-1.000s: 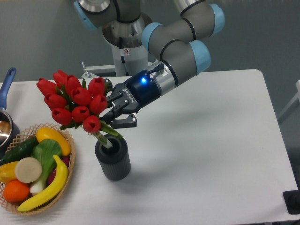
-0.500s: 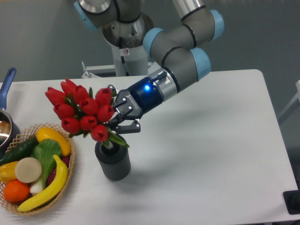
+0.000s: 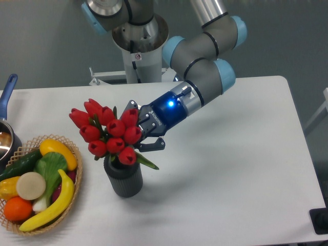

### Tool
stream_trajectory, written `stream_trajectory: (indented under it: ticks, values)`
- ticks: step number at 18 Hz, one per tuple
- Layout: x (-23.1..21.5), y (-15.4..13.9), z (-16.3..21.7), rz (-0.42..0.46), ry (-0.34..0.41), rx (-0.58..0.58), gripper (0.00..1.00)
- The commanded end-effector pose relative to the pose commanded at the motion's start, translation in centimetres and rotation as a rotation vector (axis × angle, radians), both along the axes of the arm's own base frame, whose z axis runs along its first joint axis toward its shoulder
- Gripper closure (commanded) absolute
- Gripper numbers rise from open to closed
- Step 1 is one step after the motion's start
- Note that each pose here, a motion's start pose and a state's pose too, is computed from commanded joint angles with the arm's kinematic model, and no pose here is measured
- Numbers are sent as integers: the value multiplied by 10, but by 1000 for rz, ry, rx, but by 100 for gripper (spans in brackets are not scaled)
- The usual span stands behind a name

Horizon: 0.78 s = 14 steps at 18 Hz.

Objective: Insert the flowers into the vase
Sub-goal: 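Lower the tulip stems deeper into the black vase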

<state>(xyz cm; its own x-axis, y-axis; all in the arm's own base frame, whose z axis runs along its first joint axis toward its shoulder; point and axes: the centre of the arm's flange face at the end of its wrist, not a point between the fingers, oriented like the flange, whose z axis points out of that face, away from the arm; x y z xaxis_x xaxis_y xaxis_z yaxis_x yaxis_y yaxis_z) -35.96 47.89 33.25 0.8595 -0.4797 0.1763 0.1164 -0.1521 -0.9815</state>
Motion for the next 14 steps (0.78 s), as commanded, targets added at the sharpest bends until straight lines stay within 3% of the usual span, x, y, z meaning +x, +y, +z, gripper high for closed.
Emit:
stream_trajectory:
  ticks: [14]
  values:
    - [-1,2,-34,-1,-56,-35,66]
